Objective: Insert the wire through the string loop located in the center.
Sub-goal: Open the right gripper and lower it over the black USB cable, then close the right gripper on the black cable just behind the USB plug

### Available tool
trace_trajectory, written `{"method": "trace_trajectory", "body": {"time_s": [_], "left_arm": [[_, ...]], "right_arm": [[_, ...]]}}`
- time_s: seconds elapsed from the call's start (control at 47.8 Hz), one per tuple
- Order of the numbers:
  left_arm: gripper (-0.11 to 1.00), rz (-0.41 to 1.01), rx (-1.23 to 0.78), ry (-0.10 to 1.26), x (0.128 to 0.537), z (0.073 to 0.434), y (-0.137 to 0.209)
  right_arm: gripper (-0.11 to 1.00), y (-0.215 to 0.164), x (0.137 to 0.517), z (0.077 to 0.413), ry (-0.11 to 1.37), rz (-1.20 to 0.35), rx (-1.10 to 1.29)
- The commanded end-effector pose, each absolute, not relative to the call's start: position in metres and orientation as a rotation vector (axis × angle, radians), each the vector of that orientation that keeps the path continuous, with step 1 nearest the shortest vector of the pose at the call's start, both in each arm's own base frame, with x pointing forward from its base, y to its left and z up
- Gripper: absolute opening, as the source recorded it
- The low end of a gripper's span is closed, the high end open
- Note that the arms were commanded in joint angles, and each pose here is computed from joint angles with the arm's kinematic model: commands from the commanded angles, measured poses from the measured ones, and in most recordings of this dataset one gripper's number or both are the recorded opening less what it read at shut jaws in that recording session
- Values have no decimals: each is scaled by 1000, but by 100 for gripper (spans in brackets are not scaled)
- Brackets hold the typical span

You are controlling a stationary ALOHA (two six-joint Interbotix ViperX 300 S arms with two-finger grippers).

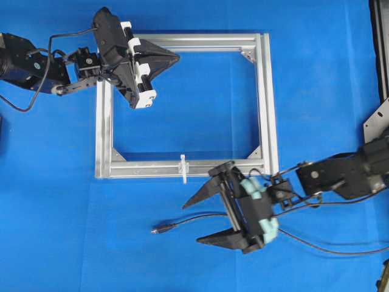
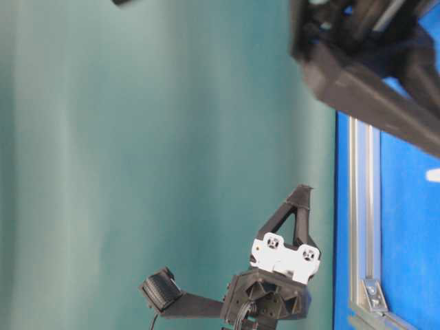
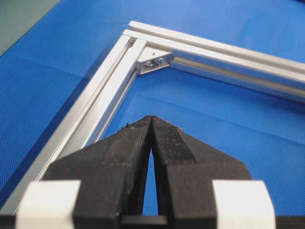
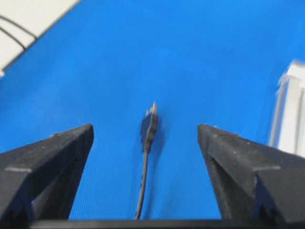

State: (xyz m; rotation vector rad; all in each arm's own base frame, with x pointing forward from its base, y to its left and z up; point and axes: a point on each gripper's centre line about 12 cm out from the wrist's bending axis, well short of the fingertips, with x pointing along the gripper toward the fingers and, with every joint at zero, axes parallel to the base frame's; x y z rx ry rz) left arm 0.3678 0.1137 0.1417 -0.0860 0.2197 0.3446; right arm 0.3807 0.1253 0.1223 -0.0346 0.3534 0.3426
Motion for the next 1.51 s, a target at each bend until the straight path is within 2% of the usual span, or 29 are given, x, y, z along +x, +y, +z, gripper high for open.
{"method": "trace_trajectory", "body": {"time_s": [0.0, 0.209, 0.502, 0.774, 0.92, 1.046, 1.192, 1.297, 1.38, 1.485], "left_arm": [[0, 343, -80, 172, 371, 157, 115], [0, 340, -82, 175, 370, 157, 114], [0, 337, -84, 176, 371, 156, 112], [0, 332, -83, 180, 370, 155, 110], [0, 331, -82, 182, 370, 155, 110], [0, 331, -81, 180, 370, 155, 110], [0, 331, -81, 180, 370, 155, 110], [0, 331, -81, 180, 370, 155, 110], [0, 331, -81, 180, 370, 155, 110], [0, 331, -81, 180, 370, 155, 110]], "right_arm": [[84, 128, 389, 122, 363, 329, -18], [84, 126, 392, 97, 431, 293, 8], [84, 122, 397, 75, 439, 238, 56], [84, 122, 399, 74, 432, 232, 62], [80, 122, 399, 75, 430, 232, 62], [66, 122, 400, 74, 430, 232, 62], [27, 123, 400, 74, 430, 235, 58], [5, 123, 399, 74, 431, 236, 55], [-3, 123, 399, 74, 431, 236, 57], [-3, 123, 400, 75, 431, 237, 56]]}}
